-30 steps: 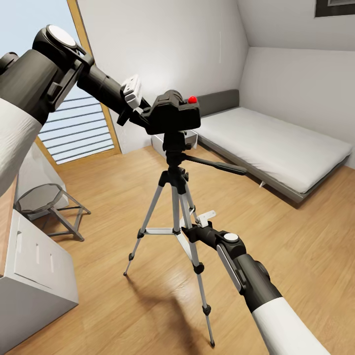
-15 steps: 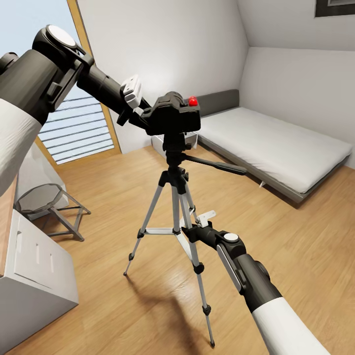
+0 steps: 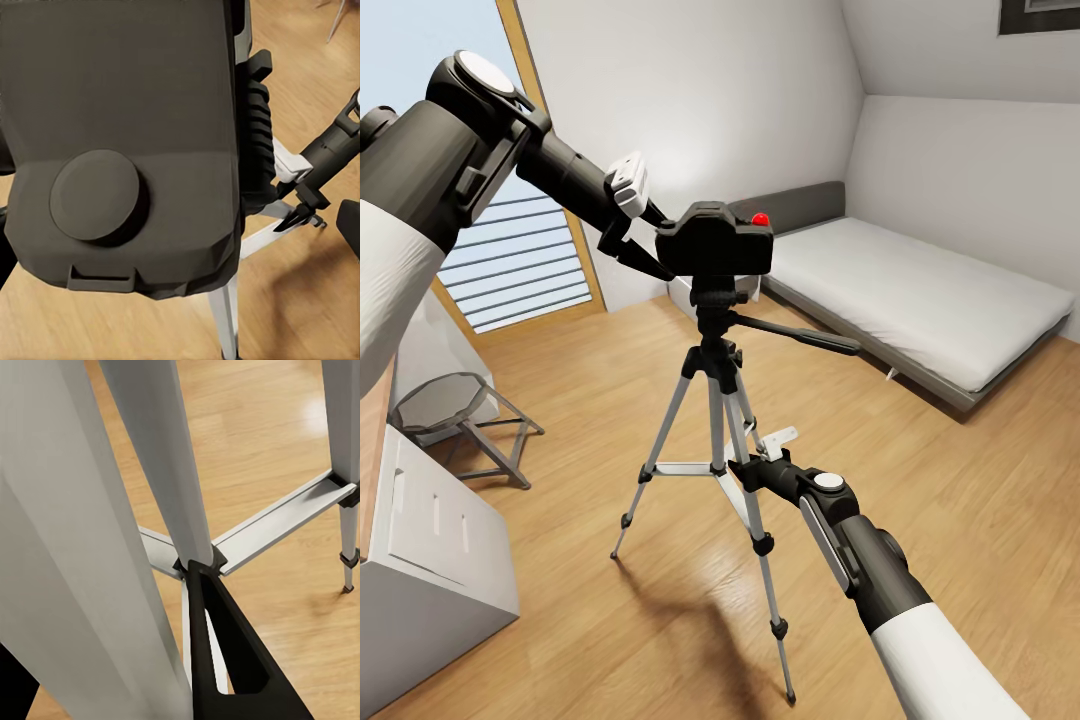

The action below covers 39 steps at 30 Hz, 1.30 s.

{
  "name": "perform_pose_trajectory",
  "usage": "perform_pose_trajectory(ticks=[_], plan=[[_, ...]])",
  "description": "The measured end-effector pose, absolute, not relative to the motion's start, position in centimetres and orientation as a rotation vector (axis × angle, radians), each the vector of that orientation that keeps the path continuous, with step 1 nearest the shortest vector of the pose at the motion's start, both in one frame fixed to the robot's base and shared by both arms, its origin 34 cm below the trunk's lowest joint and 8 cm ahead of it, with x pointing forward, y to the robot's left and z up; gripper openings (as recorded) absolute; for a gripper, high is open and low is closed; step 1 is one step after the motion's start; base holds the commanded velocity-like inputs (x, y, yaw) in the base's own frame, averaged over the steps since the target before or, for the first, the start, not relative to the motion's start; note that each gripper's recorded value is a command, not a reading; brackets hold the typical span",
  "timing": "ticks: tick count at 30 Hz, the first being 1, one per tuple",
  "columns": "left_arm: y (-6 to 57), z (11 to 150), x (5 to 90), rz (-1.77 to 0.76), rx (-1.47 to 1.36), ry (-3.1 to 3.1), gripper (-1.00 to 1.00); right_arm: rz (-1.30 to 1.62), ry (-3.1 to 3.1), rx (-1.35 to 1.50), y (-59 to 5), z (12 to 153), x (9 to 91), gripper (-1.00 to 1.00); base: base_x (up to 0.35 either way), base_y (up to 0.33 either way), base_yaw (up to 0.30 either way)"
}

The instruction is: Attach the digital camera to the camera tripod in the bedroom.

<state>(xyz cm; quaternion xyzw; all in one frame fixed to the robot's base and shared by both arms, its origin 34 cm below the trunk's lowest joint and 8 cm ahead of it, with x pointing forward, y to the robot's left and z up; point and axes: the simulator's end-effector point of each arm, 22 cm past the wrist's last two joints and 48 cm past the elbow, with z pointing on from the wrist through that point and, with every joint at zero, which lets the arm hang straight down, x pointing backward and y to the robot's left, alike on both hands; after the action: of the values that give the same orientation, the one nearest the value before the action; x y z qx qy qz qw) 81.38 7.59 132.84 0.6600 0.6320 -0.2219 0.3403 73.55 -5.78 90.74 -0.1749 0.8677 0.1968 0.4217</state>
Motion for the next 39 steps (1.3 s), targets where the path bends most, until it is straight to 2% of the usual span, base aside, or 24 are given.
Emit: perform_pose_trajectory(ticks=[20,28,39], plan=[[8.8,133.9,81.9,-0.599,1.655,1.647,1.0,0.493,2.173,-0.438,-5.8,90.7,73.6,-1.0,0.0,0.0,0.0],[14.8,140.5,83.2,-0.736,1.334,1.585,1.0,0.492,2.174,-0.438,-5.8,90.8,73.6,-1.0,0.0,0.0,0.0],[20.3,142.6,83.9,-0.801,1.149,1.573,1.0,0.492,2.174,-0.438,-5.8,90.8,73.6,-1.0,0.0,0.0,0.0]])
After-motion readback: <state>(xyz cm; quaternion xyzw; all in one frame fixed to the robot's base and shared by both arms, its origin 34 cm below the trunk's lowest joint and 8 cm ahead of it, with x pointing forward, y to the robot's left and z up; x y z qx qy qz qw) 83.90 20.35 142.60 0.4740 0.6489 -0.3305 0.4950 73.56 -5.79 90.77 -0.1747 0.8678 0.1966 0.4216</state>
